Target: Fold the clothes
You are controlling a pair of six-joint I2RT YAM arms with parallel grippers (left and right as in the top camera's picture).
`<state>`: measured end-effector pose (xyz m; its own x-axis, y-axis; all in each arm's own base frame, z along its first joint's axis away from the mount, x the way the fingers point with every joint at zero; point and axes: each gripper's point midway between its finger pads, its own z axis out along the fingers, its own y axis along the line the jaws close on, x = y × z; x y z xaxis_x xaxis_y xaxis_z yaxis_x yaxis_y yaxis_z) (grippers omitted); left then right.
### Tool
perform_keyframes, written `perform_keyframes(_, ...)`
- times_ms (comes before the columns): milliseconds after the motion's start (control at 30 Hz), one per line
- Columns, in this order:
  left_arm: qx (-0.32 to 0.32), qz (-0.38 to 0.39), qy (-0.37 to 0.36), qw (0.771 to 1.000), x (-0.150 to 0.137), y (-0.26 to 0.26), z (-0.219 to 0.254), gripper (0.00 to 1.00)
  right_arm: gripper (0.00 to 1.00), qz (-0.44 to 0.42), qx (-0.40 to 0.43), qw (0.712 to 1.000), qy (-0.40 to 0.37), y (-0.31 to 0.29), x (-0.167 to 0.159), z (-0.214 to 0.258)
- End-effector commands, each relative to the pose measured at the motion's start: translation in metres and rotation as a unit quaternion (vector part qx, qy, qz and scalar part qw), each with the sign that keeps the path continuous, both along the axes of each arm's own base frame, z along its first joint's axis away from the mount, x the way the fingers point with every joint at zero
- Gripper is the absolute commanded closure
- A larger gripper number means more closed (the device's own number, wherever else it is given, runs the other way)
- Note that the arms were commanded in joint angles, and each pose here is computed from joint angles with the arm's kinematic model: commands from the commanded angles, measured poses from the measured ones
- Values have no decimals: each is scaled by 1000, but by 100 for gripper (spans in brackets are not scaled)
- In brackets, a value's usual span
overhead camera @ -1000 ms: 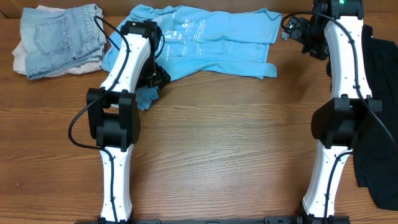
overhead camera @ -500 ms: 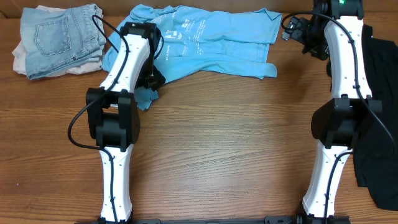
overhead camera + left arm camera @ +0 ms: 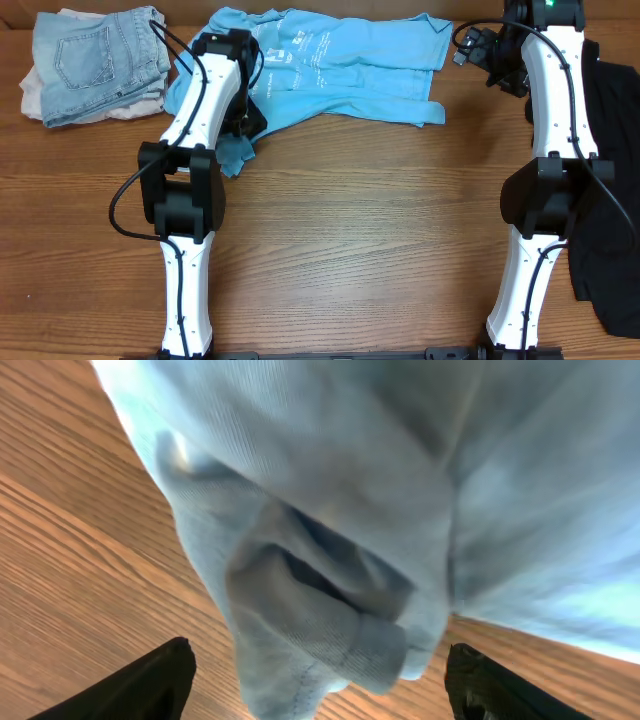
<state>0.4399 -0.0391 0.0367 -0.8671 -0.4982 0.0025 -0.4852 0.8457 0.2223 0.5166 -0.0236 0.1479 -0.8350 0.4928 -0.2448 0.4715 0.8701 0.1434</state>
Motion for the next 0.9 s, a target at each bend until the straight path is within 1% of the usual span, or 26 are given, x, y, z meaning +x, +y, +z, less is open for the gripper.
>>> perform_keyframes(0, -9, -12, 12, 1000, -5, 0, -5, 18, 0, -2, -5, 1000, -8, -4, 2, 5)
perform_keyframes(67, -4, -12, 13, 1000, -5, 2, -5, 20, 0, -2, -5, 1000, -8, -4, 2, 5)
perform_keyframes(133, 0, -12, 12, 1000, -5, 4, -5, 27, 0, -2, -5, 1000, -8, -4, 2, 5)
perform_keyframes(167, 3, -12, 11, 1000, -5, 5, -4, 28, 0, -2, -5, 1000, -8, -4, 2, 5)
perform_keyframes(200, 8, -12, 11, 1000, -4, 8, -4, 33, 0, -2, -6, 1000, -8, -4, 2, 5)
perform_keyframes(300, 9, -21, 13, 1000, -4, 10, -4, 54, 0, -2, -6, 1000, -10, -4, 3, 6)
perform_keyframes(333, 8, -24, 13, 1000, -4, 10, -4, 59, 0, -2, -6, 1000, -11, -4, 3, 6)
perform_keyframes(367, 8, -26, 14, 1000, -4, 11, -4, 62, 0, -2, -6, 1000, -12, -4, 4, 6)
perform_keyframes(433, 8, -25, 15, 1000, -4, 12, -3, 62, 0, -2, -6, 1000, -13, -4, 4, 6)
perform_keyframes(500, 7, -27, 17, 999, -5, 13, -3, 78, 0, -2, -6, 1000, -13, -4, 4, 6)
perform_keyframes(533, 7, -30, 18, 999, -5, 13, -2, 89, 0, -2, -6, 1000, -13, -4, 4, 6)
perform_keyframes(567, 7, -32, 18, 999, -5, 14, -1, 96, 0, -2, -6, 1000, -13, -4, 4, 6)
perform_keyframes(733, 6, -32, 13, 999, -2, 17, 18, 96, 0, -2, -5, 1000, -10, -4, 3, 5)
perform_keyframes(867, 12, -31, 2, 999, -3, 20, 54, 96, 0, 0, 1, 1000, 8, -2, -2, -6)
